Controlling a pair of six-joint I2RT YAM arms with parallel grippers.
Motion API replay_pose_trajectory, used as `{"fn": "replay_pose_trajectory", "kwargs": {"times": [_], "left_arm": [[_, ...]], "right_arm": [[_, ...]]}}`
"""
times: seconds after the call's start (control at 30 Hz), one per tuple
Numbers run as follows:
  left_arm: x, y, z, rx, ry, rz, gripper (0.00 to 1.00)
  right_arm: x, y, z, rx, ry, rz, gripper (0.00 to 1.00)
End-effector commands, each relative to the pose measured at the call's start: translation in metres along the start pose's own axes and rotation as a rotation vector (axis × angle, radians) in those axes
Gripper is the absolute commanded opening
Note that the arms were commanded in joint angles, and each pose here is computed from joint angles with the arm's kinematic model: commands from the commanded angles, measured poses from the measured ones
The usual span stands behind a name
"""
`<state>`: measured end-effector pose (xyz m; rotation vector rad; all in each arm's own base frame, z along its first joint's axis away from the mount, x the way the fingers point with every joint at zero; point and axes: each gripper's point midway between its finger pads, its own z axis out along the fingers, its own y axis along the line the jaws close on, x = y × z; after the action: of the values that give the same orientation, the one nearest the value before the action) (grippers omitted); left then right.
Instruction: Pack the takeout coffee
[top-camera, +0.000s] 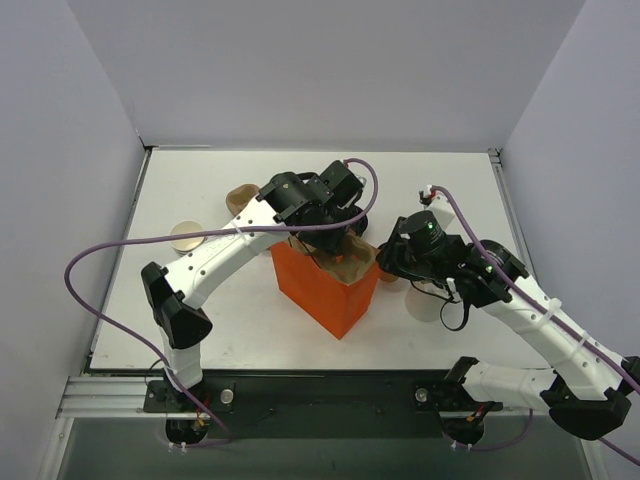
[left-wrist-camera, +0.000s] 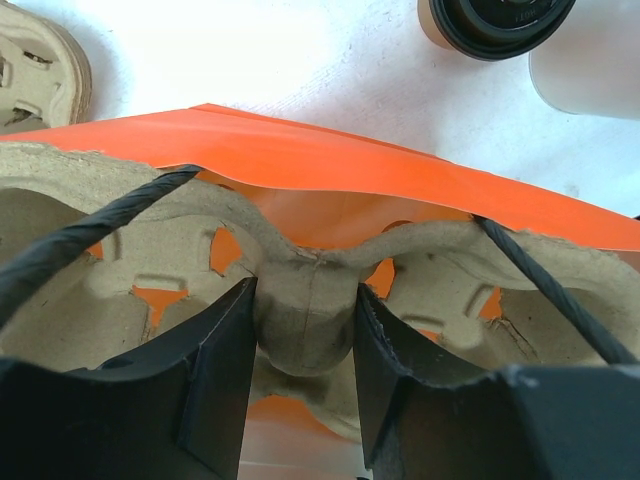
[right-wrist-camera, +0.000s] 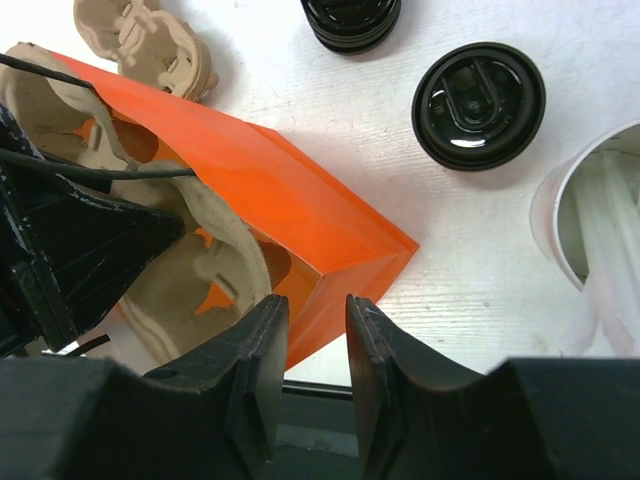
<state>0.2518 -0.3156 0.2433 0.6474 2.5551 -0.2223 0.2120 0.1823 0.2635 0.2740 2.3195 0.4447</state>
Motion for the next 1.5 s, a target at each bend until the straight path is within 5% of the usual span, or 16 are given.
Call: {"fn": "replay_pose_trajectory", "kwargs": {"times": [0.0, 0.3, 0.83, 1.47], "left_arm": [[0.042, 0.006, -0.006, -0.018, 0.174, 0.059, 0.36], [0.042, 0.000, -0.007, 0.004, 0.162, 0.117, 0.36], [0.039, 0.003, -0.008, -0.003, 0.140, 0.131, 0.36], [0.037, 0.001, -0.007, 0.002, 0.143, 0.143, 0.36]], "right_arm": [[-0.013, -0.004, -0.010, 0.025, -0.043, -0.020, 0.32], [-0.035, 0.023, -0.022, -0.102, -0.070, -0.260, 0.37], [-0.008, 0.026, -0.009, -0.329, 0.151, -0.427, 0.39], [-0.012, -0.011, 0.011, -0.150, 0.120, -0.526, 0.35]]}}
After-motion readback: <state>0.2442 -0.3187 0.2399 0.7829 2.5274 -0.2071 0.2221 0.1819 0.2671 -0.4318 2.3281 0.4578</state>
